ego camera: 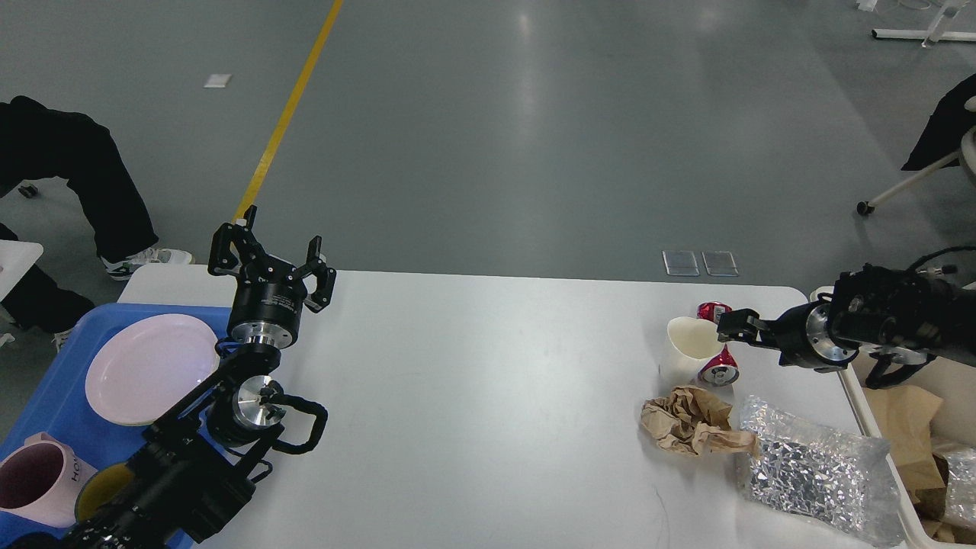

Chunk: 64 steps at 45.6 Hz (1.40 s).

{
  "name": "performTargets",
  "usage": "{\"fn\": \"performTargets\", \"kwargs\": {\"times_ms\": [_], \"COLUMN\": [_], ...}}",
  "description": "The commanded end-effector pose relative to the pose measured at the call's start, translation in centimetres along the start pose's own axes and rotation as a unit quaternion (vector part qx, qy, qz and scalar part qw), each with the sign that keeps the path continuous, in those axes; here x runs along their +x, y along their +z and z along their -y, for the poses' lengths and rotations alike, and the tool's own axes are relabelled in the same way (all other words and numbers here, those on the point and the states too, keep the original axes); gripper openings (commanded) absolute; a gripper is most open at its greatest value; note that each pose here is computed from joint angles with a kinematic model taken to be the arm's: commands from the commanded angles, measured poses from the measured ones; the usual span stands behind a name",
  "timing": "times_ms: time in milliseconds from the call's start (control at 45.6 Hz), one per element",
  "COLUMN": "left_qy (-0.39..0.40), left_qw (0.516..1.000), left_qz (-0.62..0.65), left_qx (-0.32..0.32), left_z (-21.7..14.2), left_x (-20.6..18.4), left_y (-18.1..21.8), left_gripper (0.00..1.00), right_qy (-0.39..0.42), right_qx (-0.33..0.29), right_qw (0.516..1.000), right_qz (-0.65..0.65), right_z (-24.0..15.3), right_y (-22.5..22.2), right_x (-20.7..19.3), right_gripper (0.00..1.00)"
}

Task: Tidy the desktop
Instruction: 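Reach the right gripper to the other white paper cup and grasp it, then lift the white paper cup and drop it into the white bin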

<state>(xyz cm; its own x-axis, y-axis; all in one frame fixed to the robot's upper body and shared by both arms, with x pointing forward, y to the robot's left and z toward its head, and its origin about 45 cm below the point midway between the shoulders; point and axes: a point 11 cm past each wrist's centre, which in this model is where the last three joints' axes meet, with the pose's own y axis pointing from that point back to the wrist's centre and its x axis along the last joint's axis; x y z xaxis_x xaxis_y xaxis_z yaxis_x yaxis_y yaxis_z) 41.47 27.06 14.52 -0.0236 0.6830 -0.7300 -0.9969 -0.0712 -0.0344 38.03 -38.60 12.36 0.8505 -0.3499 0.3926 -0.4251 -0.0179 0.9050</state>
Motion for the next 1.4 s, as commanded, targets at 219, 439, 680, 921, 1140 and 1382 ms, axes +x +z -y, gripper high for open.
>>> {"fn": "performTargets", "kwargs": {"times_ms": [219,439,680,921,1140,1382], "left_qy": [0.001,0.001,0.000,0.000,0.000,0.000], "left_qw": [1.000,1.000,1.000,1.000,1.000,1.000], "left_qz": [0.000,0.000,0.000,0.000,0.000,0.000], "left_qx": [0.000,0.000,0.000,0.000,0.000,0.000], "left_z": [0.0,0.0,0.0,0.0,0.0,0.0], "left_x": [0.0,0.0,0.0,0.0,0.0,0.0], "left_y": [0.0,0.0,0.0,0.0,0.0,0.0], "left_gripper": [0.96,0.96,0.96,0.96,0.96,0.96], "right_qy": [0.007,0.031,0.039,0.038,0.029,0.025], "right_qx": [0.012,0.019,0.022,0.026,0.026,0.035], "right_qw": [0.999,0.999,0.998,0.998,0.998,0.997], "right_qz": [0.038,0.041,0.044,0.048,0.058,0.066], "right_z": [2.2,3.5,3.9,3.9,2.5,-2.0], "right_y": [0.0,-1.0,-1.4,-1.6,-1.2,-1.3], "right_x": [-2.1,-3.4,-3.7,-3.9,-3.3,-0.8], "right_gripper": [1.00,0.46,0.00,0.00,0.00,0.00]}}
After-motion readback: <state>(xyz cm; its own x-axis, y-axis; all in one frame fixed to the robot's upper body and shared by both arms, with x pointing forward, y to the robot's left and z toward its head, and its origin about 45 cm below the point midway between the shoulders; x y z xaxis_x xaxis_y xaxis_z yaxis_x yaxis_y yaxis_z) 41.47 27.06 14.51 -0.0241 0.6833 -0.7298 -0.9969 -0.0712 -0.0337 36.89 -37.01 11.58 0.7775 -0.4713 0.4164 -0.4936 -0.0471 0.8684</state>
